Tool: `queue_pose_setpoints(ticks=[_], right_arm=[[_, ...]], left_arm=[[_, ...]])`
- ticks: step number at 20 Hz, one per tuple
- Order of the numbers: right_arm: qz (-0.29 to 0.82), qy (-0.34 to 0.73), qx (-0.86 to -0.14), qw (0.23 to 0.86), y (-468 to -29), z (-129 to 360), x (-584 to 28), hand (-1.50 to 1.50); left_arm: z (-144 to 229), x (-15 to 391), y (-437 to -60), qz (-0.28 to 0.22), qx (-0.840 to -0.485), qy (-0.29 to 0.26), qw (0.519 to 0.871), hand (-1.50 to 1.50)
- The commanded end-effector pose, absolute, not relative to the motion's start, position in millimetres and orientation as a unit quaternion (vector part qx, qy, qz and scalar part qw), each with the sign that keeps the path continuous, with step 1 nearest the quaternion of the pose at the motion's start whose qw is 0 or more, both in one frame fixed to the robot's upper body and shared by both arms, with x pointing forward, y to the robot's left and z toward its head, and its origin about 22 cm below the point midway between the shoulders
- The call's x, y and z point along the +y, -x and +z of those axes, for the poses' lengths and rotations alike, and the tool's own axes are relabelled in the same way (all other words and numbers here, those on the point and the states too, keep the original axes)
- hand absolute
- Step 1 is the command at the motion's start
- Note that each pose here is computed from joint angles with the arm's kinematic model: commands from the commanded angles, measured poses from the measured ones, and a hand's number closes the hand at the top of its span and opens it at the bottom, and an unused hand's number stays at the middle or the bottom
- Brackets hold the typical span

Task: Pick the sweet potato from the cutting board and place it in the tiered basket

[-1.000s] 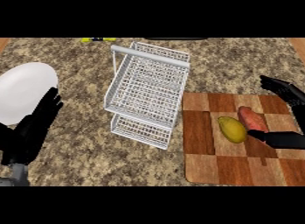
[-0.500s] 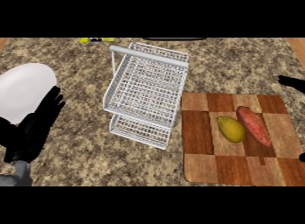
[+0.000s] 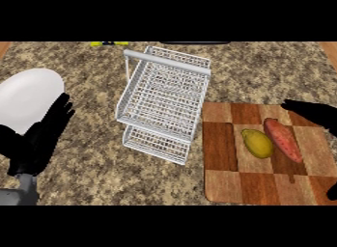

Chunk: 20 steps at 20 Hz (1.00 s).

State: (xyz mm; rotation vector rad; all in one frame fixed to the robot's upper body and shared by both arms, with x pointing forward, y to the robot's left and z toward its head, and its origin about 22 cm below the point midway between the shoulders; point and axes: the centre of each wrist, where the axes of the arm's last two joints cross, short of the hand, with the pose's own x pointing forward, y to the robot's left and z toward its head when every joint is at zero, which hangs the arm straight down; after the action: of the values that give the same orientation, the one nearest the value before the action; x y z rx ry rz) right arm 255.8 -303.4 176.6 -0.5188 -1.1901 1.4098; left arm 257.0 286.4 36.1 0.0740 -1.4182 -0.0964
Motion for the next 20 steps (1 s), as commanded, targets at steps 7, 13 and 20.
queue_pose_setpoints(ticks=[7, 13, 20], right_arm=[[0.589, 0.263, -0.463, 0.607, -255.1, 107.5, -288.3, -1.5], [0.597, 0.271, -0.454, 0.603, -261.8, 69.2, -302.4, -1.5], [0.573, 0.32, -0.48, 0.582, -281.6, 56.6, -297.9, -1.5]], left_arm=[[39.0, 297.9, -247.6, -0.047, -0.651, -0.026, 0.758, 0.0], [36.7, 294.7, -264.3, -0.034, -0.65, -0.037, 0.758, 0.0], [47.5, 285.2, -255.9, -0.046, -0.649, -0.037, 0.759, 0.0]])
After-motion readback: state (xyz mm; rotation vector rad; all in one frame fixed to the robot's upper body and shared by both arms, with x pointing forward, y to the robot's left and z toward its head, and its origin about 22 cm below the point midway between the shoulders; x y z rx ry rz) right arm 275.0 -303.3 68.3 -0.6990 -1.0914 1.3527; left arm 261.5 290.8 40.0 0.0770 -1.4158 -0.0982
